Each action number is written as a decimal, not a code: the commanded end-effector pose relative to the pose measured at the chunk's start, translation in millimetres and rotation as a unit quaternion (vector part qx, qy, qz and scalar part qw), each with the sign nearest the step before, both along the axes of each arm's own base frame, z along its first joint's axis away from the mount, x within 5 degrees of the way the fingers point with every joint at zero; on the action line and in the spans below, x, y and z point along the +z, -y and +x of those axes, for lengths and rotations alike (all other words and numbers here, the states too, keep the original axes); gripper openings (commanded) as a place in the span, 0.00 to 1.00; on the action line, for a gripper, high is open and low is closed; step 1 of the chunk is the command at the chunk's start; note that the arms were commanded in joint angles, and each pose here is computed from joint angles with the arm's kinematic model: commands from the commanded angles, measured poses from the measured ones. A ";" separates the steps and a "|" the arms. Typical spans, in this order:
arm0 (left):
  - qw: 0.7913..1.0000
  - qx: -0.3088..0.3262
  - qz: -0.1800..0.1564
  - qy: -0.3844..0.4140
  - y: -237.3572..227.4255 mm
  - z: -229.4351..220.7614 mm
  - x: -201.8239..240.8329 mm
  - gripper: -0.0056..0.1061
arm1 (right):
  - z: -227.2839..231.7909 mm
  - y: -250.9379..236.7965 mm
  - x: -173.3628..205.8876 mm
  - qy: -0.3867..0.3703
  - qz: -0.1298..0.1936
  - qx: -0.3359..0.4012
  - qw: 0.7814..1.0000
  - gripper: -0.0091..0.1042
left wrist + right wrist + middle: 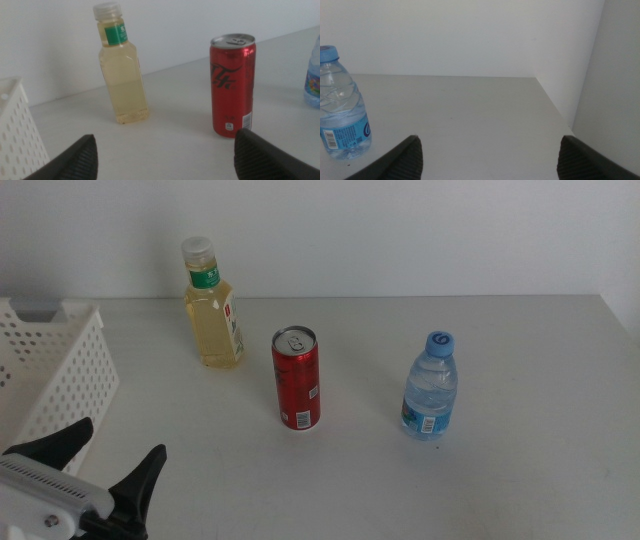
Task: Use arms to grab the bottles and put them into the dustbin to the left of the table.
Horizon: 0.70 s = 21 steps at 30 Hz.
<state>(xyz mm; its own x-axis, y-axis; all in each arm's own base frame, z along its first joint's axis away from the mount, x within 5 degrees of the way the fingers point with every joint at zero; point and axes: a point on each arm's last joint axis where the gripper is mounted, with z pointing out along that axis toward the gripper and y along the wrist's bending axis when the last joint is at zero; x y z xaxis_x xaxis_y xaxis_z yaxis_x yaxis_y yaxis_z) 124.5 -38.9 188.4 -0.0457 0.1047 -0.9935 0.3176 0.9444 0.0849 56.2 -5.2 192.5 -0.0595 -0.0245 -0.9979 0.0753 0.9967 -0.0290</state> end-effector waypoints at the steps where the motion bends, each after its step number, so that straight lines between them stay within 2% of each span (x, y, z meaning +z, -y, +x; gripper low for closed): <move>1: 0.999 -0.003 -0.023 0.028 2.0 4.1 2.7 0.89 | -1.9 -0.9 10.7 0.050 -0.013 0.003 0.999 0.91; 21: 0.999 -0.022 -0.018 0.020 8.4 14.1 -8.3 0.89 | -1.9 -0.9 10.7 0.050 -0.013 0.003 0.999 0.91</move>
